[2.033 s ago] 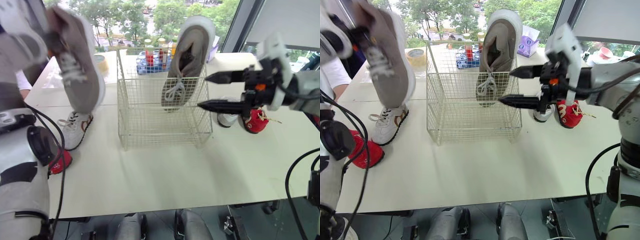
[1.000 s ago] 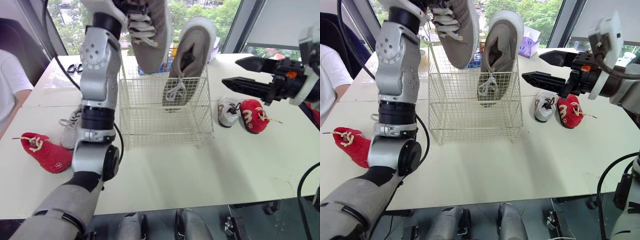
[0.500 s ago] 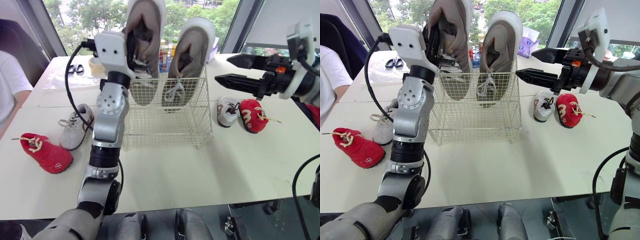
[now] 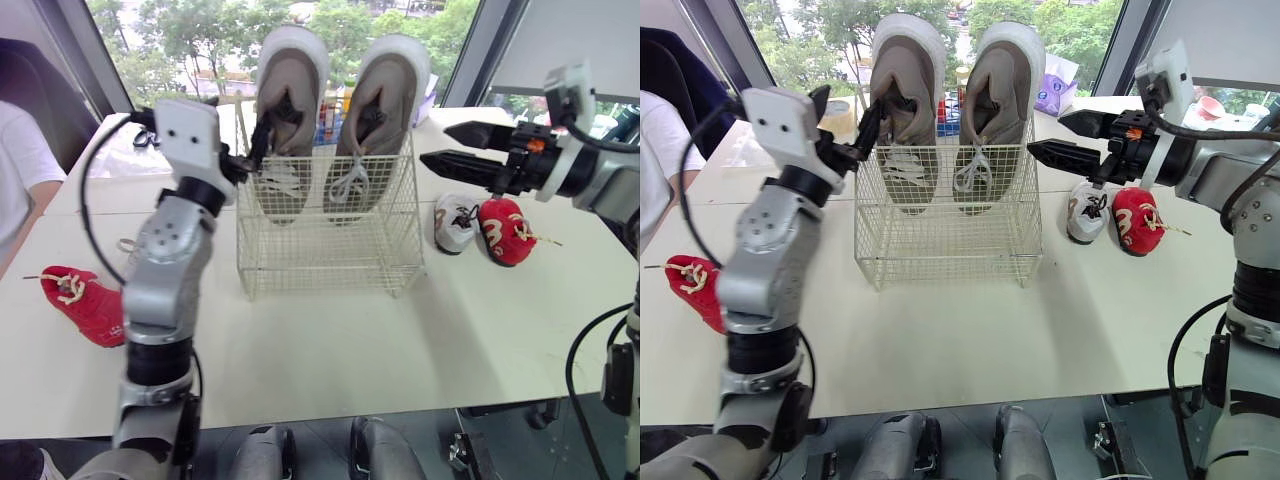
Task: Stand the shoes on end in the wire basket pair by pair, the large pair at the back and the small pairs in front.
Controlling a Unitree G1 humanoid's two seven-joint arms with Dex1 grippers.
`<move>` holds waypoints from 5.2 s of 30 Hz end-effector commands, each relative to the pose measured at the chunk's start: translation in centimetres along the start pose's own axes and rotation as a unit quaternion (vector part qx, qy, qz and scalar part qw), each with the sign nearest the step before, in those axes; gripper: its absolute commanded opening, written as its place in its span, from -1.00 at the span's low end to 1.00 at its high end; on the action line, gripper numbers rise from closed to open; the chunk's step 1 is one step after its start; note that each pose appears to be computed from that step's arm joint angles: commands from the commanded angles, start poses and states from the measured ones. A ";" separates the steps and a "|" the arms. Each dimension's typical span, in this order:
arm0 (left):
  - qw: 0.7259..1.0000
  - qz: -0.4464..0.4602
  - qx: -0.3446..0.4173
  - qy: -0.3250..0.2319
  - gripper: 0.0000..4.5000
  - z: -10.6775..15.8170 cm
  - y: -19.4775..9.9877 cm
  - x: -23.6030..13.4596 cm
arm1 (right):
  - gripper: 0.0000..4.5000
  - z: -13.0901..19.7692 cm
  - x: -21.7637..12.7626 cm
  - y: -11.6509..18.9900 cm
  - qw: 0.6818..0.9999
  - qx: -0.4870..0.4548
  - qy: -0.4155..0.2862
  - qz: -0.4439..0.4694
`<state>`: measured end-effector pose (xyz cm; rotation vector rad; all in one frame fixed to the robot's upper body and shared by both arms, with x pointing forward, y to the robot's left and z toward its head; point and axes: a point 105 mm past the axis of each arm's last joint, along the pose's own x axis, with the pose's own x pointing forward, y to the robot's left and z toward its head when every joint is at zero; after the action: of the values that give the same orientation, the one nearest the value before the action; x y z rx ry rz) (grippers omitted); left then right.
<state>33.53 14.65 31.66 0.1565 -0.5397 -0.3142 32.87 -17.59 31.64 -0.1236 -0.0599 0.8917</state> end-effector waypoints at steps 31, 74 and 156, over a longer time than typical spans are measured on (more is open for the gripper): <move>0.867 -0.330 -0.285 0.241 0.98 -2.1 -10.4 -14.6 | 1.00 -17.6 -3.8 -1.6 0.913 0.081 0.007 -0.401; 0.892 -0.276 -0.326 0.146 1.00 4.0 -2.8 -9.9 | -0.45 -5.6 0.0 -10.2 0.829 -0.091 -0.213 -0.509; 0.779 -0.333 -0.528 -0.055 -0.89 7.1 -4.9 -0.5 | 0.92 8.9 4.5 11.5 0.812 0.335 -0.462 0.126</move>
<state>29.19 9.89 35.70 -0.8206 -0.3074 -1.2463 27.20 -6.14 37.76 1.0228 -0.5792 1.0860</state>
